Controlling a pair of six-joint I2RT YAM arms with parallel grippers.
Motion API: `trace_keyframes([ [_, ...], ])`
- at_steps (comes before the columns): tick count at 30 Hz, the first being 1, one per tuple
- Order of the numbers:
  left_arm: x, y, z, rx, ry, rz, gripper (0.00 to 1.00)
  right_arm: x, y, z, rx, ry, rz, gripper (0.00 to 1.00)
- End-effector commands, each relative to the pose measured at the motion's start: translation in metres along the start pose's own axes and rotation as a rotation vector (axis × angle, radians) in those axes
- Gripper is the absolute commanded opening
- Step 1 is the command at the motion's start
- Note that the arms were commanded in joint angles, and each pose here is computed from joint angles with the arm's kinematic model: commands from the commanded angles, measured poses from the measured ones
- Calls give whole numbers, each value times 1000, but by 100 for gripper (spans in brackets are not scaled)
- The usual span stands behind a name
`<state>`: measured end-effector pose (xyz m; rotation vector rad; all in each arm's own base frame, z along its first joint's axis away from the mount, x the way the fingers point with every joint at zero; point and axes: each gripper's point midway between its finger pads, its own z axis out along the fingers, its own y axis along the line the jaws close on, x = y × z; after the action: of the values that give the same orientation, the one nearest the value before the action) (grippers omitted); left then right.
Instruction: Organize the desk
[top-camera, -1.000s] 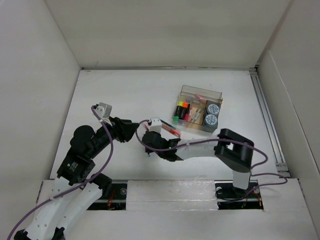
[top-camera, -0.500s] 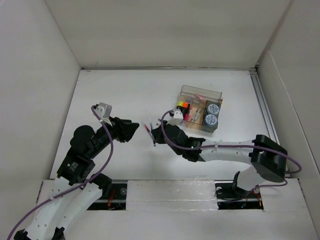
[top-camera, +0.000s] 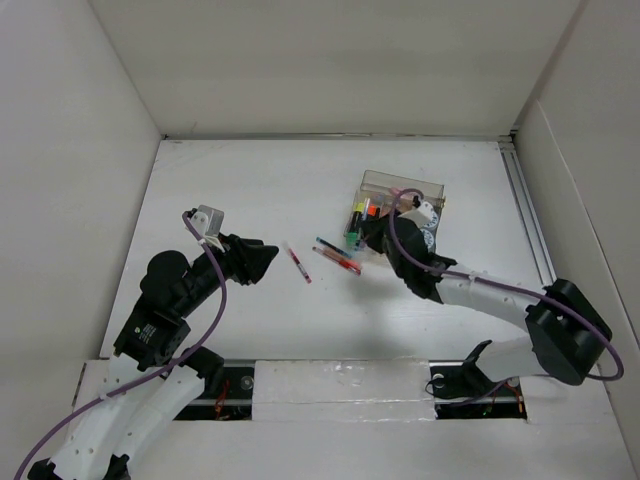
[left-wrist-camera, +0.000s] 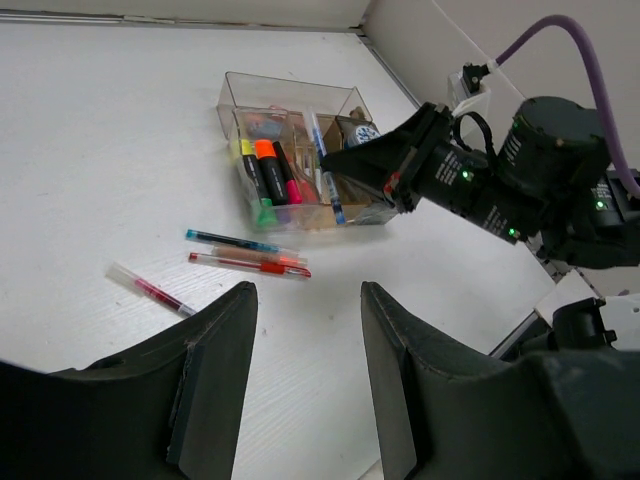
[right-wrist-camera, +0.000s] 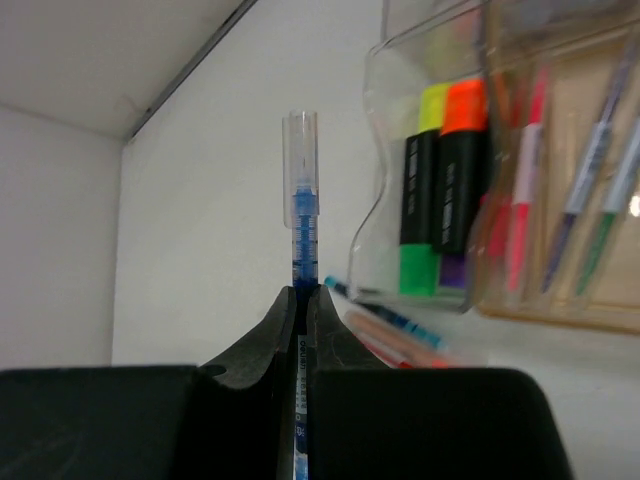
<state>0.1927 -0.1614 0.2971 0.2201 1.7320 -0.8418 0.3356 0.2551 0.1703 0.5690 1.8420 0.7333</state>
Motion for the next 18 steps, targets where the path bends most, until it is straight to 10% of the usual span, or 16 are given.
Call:
trace_keyframes([
  [1,-13,-8,-1,36,-38,20,42,-15,-15,16,14,-8,90,0],
  [18,-14,-9,-1,37,-44,21,42,-60,-80,75,173,-44,128,0],
])
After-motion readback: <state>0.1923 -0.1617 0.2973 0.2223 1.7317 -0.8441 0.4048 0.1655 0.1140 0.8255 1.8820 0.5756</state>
